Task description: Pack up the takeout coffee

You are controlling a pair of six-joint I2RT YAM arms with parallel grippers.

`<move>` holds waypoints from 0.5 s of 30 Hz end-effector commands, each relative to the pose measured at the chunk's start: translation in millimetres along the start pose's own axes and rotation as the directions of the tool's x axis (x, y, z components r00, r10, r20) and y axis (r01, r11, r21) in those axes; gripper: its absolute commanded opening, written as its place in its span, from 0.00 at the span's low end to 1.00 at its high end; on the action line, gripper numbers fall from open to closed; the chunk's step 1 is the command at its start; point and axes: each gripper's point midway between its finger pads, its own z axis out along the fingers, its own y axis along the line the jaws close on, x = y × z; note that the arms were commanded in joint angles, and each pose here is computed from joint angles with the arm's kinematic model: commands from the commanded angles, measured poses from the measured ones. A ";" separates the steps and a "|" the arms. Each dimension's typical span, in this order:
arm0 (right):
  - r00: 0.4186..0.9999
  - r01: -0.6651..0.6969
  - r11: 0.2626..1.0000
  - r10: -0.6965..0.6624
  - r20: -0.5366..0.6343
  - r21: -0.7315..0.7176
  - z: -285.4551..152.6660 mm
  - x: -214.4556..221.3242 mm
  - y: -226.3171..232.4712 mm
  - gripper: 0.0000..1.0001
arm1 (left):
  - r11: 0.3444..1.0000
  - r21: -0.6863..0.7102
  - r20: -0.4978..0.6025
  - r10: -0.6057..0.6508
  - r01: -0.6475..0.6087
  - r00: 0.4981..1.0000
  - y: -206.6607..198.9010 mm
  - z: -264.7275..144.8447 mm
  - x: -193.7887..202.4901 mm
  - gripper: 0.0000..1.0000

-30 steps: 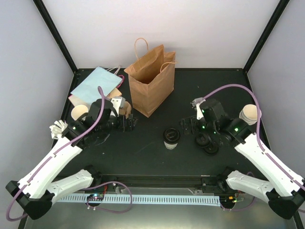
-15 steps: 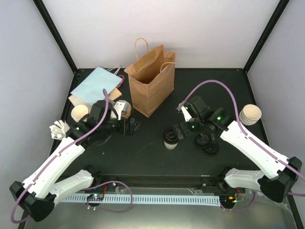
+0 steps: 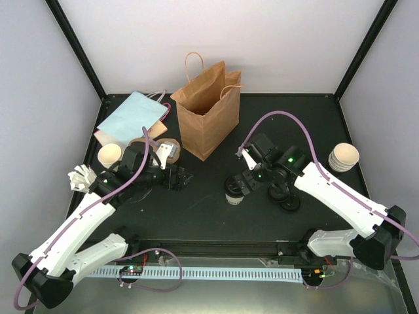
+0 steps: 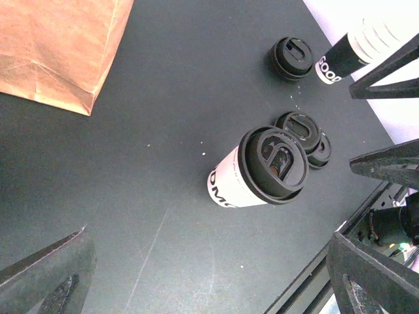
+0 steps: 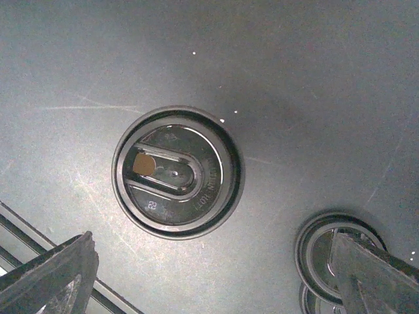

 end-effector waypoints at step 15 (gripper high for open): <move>0.998 0.023 1.000 -0.022 -0.067 0.015 20.5 -5.2 22.8 0.94 | 0.998 0.004 0.037 0.069 -0.069 0.997 -0.3 -6.8 -0.5 0.99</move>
